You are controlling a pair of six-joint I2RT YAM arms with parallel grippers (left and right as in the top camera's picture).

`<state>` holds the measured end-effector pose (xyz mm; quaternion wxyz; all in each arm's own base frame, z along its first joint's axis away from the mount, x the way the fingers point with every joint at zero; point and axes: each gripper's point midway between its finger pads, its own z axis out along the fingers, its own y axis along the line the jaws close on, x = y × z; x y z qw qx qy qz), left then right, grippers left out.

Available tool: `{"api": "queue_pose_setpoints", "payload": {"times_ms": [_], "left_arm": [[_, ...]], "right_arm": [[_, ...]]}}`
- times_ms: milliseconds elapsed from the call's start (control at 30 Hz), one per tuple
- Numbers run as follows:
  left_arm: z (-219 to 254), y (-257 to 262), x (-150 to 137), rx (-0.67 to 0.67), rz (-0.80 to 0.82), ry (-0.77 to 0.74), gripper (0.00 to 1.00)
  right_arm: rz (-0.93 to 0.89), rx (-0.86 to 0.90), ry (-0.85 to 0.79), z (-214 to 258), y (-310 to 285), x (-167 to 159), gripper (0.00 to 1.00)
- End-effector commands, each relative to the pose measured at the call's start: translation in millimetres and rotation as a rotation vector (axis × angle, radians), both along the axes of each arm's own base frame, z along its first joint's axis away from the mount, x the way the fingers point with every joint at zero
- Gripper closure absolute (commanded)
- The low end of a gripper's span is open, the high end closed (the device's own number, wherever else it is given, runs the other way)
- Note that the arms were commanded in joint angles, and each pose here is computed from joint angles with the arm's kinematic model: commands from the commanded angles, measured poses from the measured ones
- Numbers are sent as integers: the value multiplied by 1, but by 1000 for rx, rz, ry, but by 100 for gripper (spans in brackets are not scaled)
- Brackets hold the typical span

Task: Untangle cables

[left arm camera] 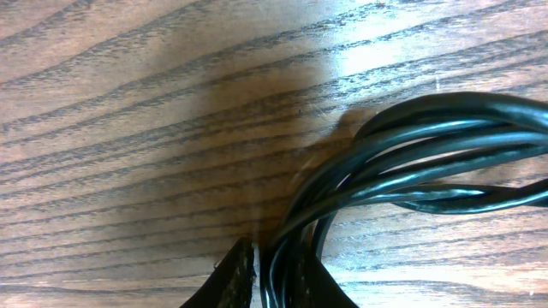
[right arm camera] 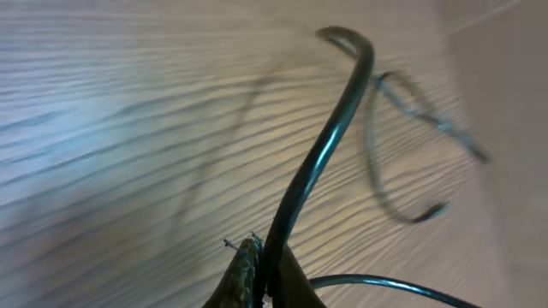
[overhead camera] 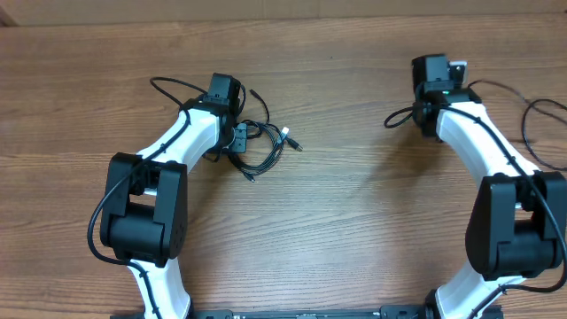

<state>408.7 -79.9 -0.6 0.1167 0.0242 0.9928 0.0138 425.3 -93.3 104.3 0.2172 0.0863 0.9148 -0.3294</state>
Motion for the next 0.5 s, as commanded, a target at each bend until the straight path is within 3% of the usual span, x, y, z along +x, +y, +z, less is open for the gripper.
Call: {"api": "queue_pose_setpoints", "payload": {"times_ms": [0,100,167,200,467], "left_arm": [[-38,10,-26,36,21,116,83],[-38,10,-26,36,21,116,84],[-38,10,-26,36,21,116,83],[-38,10,-26,36,21,115,83],[-38,10,-26,36,21,115,84]], "right_arm": [[74,-49,47,14,-24,9,96],[69,18,36,8,-39,9,89],[48,64,22,5,-53,7,58],[38,100,15,1,-60,5,55],[117,418,-106,-12,-29,25,45]]}}
